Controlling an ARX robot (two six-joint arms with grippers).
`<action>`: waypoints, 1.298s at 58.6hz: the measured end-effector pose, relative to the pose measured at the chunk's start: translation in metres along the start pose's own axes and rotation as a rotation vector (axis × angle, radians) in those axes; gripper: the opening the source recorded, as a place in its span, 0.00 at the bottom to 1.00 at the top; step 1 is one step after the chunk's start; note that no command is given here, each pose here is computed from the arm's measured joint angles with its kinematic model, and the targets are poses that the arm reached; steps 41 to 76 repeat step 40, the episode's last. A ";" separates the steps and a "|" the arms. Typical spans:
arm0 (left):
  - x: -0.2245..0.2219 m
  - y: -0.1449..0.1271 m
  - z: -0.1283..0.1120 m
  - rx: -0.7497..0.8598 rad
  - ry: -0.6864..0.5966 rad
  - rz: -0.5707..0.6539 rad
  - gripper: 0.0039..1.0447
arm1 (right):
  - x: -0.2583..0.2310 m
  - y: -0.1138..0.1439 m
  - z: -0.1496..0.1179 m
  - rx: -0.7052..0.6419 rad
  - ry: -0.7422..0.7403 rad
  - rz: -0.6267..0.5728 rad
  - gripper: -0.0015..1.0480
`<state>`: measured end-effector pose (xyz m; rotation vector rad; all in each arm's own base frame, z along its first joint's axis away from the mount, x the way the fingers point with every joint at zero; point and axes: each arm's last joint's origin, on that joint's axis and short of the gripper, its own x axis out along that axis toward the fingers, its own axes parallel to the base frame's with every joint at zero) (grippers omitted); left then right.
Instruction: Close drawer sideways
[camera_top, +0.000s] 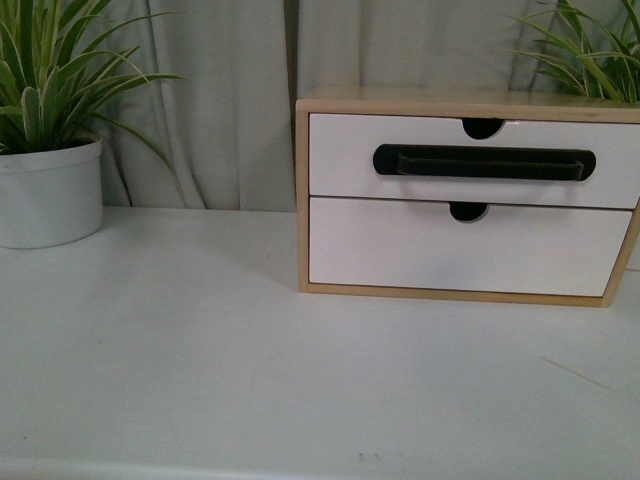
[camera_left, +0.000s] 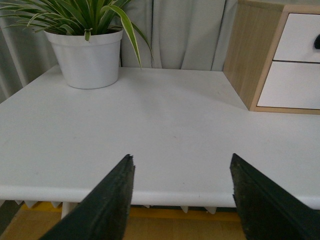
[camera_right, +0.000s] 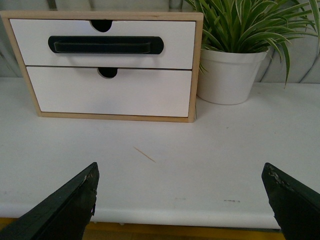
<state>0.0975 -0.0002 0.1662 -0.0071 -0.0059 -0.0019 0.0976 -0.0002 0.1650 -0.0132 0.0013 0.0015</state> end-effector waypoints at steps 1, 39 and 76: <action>0.000 0.000 0.000 0.000 0.000 0.000 0.65 | 0.000 0.000 0.000 0.000 0.000 0.000 0.91; 0.000 0.000 0.000 0.002 0.000 0.000 0.95 | 0.000 0.000 0.000 0.000 0.000 0.000 0.91; 0.000 0.000 0.000 0.002 0.000 0.000 0.95 | 0.000 0.000 0.000 0.000 0.000 0.000 0.91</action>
